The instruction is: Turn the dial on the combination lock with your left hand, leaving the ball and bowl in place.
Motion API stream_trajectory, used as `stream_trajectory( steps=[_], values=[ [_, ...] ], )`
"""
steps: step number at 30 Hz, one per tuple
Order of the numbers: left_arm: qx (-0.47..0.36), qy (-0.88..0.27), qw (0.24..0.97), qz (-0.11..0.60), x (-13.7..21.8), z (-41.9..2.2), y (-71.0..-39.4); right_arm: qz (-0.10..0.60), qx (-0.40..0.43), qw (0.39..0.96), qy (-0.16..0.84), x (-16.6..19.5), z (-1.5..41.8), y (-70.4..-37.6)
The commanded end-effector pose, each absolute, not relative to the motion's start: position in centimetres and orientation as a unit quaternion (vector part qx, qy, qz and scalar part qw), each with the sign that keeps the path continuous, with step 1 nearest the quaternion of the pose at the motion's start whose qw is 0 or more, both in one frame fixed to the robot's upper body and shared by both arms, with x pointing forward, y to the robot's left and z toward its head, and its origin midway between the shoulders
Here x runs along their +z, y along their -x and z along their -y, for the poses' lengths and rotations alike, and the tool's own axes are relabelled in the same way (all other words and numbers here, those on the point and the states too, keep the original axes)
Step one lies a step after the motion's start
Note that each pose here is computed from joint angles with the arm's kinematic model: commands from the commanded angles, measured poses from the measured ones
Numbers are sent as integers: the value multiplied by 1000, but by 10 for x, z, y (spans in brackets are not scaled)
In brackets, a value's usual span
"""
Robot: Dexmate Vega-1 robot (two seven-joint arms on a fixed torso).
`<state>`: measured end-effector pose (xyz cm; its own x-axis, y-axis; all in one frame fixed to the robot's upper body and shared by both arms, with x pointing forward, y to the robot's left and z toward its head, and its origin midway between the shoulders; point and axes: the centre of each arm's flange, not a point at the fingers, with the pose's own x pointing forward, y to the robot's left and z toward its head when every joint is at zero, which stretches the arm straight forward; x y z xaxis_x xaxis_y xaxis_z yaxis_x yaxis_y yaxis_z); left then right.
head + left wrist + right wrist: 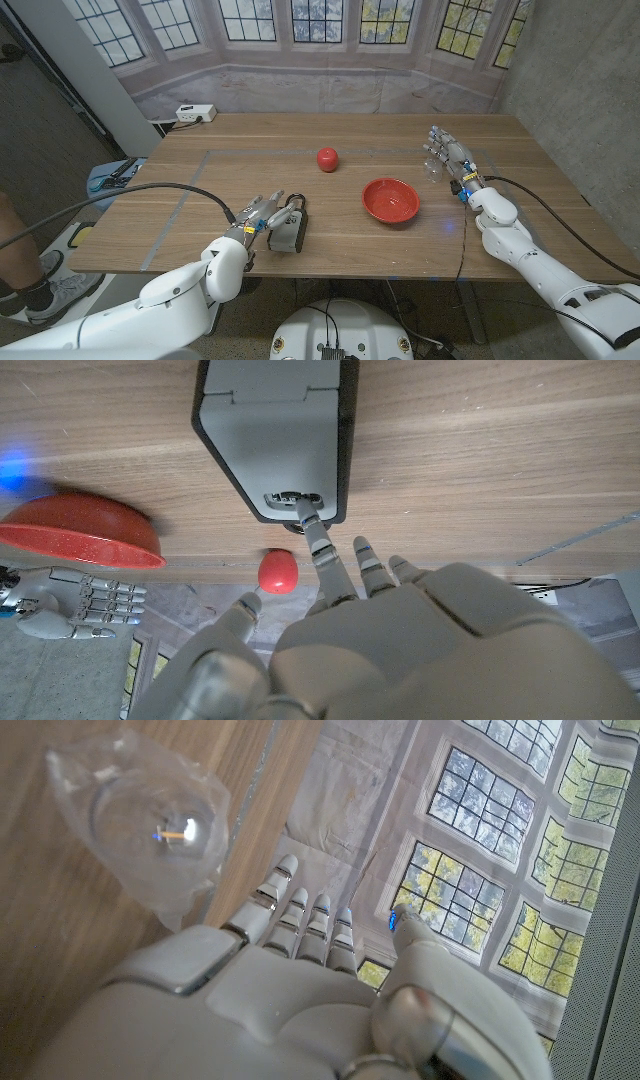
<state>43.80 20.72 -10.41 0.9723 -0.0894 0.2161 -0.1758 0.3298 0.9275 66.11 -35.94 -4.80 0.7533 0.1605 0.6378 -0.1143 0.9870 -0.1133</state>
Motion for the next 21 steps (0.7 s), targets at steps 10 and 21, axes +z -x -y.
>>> stream_trajectory(
  steps=[10, 21],
  values=[
    [18, -572, 813, 107, -114, -208, -435, 348, 63, 935, 27, -57, 365, -654],
    [23, -565, 818, 106, -117, -207, -429, 349, 65, 934, 30, -55, 366, -653]
  ],
)
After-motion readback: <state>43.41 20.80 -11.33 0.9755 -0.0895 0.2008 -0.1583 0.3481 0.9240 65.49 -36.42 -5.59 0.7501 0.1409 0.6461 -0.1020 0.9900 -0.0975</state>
